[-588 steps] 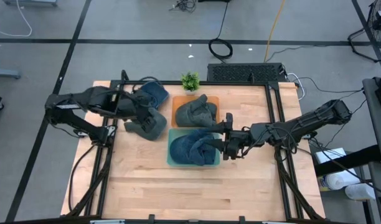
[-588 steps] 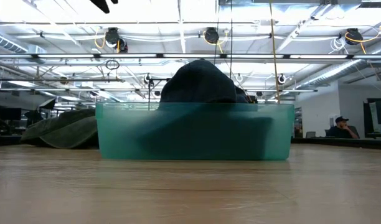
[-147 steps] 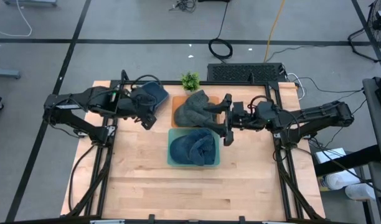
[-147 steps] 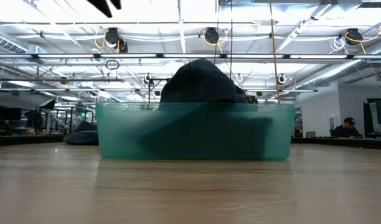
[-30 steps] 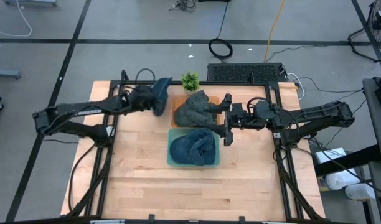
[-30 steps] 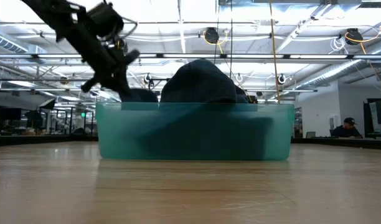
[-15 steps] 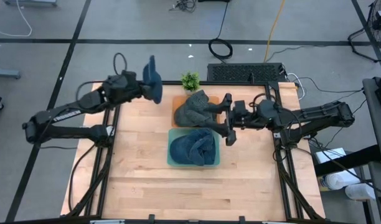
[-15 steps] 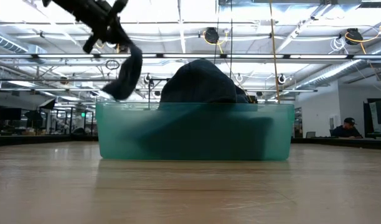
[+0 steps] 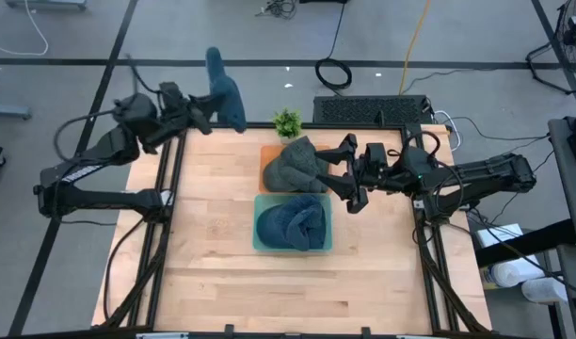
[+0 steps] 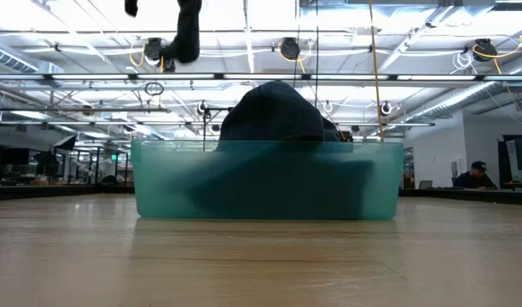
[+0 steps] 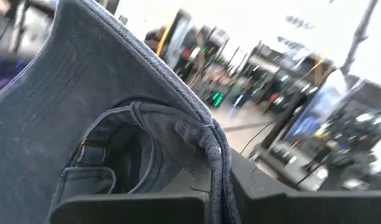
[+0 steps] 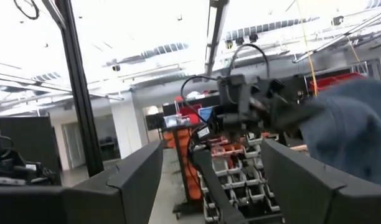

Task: Pick & Place hat
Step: Put the blue cap into the light blue bin

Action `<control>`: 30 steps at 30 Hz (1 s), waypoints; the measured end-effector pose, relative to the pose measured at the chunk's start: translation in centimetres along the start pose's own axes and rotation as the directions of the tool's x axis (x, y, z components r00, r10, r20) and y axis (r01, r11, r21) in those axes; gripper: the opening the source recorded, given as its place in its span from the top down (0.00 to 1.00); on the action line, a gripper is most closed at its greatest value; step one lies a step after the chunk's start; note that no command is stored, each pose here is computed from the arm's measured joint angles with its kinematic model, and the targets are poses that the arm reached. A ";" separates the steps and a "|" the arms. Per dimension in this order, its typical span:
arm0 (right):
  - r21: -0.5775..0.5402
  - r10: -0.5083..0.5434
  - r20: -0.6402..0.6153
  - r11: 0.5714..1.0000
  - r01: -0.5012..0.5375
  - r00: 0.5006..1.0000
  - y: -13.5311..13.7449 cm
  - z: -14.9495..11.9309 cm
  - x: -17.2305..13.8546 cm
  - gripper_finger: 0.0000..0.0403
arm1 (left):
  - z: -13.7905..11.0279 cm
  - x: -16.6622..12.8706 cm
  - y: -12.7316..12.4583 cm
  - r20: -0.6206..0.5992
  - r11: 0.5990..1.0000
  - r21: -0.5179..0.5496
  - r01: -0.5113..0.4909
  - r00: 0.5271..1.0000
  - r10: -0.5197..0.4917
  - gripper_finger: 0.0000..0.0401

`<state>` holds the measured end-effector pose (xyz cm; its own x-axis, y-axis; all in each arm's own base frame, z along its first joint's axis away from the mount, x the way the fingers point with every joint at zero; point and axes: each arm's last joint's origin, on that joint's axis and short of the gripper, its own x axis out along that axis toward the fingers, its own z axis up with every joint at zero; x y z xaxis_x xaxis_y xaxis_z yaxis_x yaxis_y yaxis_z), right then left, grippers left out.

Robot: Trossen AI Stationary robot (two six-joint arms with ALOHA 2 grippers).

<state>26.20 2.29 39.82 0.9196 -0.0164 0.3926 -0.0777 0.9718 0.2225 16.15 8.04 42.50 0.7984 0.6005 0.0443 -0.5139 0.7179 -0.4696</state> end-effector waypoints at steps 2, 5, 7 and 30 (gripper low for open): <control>0.002 0.002 0.010 1.000 -0.002 1.000 0.0 0.1 0.0 0.35 | 1.2 -0.4 -0.7 0.047 0.999 0.010 0.043 0.998 -0.043 0.98; 0.053 0.005 0.025 0.999 -0.006 1.000 0.0 0.2 0.0 0.35 | 2.6 -1.0 -1.7 0.108 0.995 0.020 0.101 0.989 -0.103 0.98; 0.128 0.006 0.032 0.992 -0.010 0.999 0.1 0.3 0.0 0.35 | 3.6 -1.4 -2.4 0.156 0.988 0.031 0.154 0.975 -0.157 0.98; 0.849 -0.100 0.008 0.526 0.046 0.995 -3.2 -2.3 1.9 0.35 | 6.9 -4.2 -6.8 0.423 0.732 0.495 0.469 0.606 -0.674 0.98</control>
<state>29.10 -0.32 37.79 0.9195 -0.1152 0.3759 -0.3260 0.3113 0.8927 14.13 3.06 51.65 0.6974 0.0286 0.7161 -0.1571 0.9810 0.1139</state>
